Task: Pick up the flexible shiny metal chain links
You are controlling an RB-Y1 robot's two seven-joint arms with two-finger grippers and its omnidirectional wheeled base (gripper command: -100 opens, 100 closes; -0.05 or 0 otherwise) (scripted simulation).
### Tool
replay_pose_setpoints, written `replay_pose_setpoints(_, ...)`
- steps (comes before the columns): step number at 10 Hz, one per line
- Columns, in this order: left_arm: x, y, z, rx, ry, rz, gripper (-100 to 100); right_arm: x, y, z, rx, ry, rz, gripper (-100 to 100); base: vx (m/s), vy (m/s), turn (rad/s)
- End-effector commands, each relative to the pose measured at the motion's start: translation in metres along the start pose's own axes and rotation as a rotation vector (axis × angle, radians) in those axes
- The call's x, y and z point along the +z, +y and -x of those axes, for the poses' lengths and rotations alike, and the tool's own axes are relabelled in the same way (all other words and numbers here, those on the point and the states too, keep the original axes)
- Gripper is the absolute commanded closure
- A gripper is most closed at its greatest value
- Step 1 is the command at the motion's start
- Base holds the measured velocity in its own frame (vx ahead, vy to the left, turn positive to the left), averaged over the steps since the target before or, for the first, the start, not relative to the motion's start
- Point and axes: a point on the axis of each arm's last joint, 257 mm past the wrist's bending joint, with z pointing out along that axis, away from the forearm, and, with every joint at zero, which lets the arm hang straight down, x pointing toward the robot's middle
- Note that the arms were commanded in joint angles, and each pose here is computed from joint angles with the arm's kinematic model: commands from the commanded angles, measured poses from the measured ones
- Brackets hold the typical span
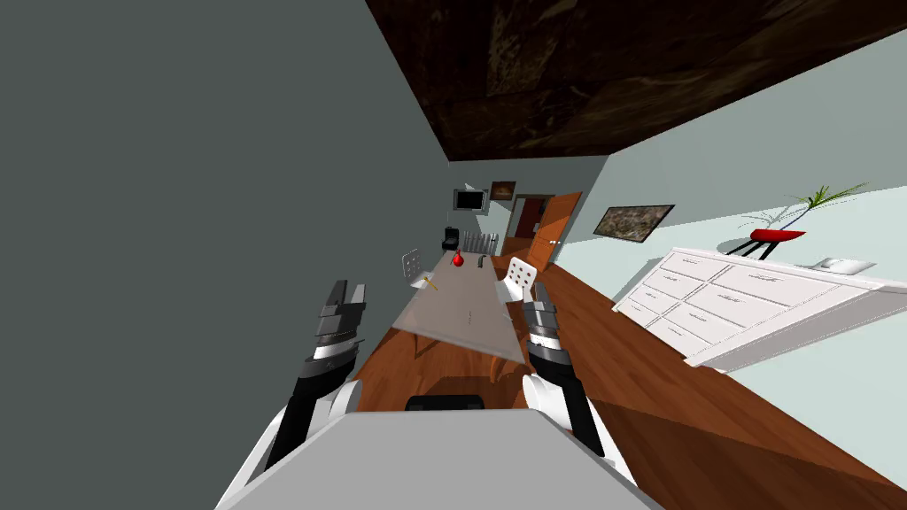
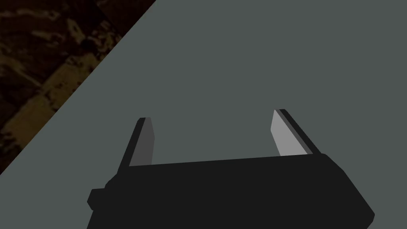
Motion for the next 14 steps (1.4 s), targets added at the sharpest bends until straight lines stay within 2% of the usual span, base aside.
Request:
replay_pose_setpoints(1,0.0,0.0,0.0,0.0,0.0,0.0,0,0.0,-0.01,-0.002,-0.017,0.028,-0.014,-100,-0.025,-0.012,0.161)
replay_pose_setpoints(4,0.0,0.0,0.0,0.0,0.0,0.0,0,0.001,-0.034,-0.002,-0.048,0.066,-0.055,-100,-0.047,-0.035,0.175)
replay_pose_setpoints(8,0.0,0.0,0.0,0.0,0.0,0.0,0,0.002,-0.083,0.003,-0.097,0.106,-0.142,-100,-0.057,-0.053,0.244)
replay_pose_setpoints(9,0.0,0.0,0.0,0.0,0.0,0.0,0,-0.001,-0.089,0.004,-0.098,0.106,-0.155,-100,-0.045,-0.032,0.099)
replay_pose_setpoints(13,0.0,0.0,0.0,0.0,0.0,0.0,0,-0.003,-0.138,0.013,-0.138,0.126,-0.254,-100,-0.038,-0.03,0.215)
replay_pose_setpoints(14,0.0,0.0,0.0,0.0,0.0,0.0,0,-0.006,-0.144,0.014,-0.139,0.126,-0.267,-100,-0.028,-0.02,0.116)
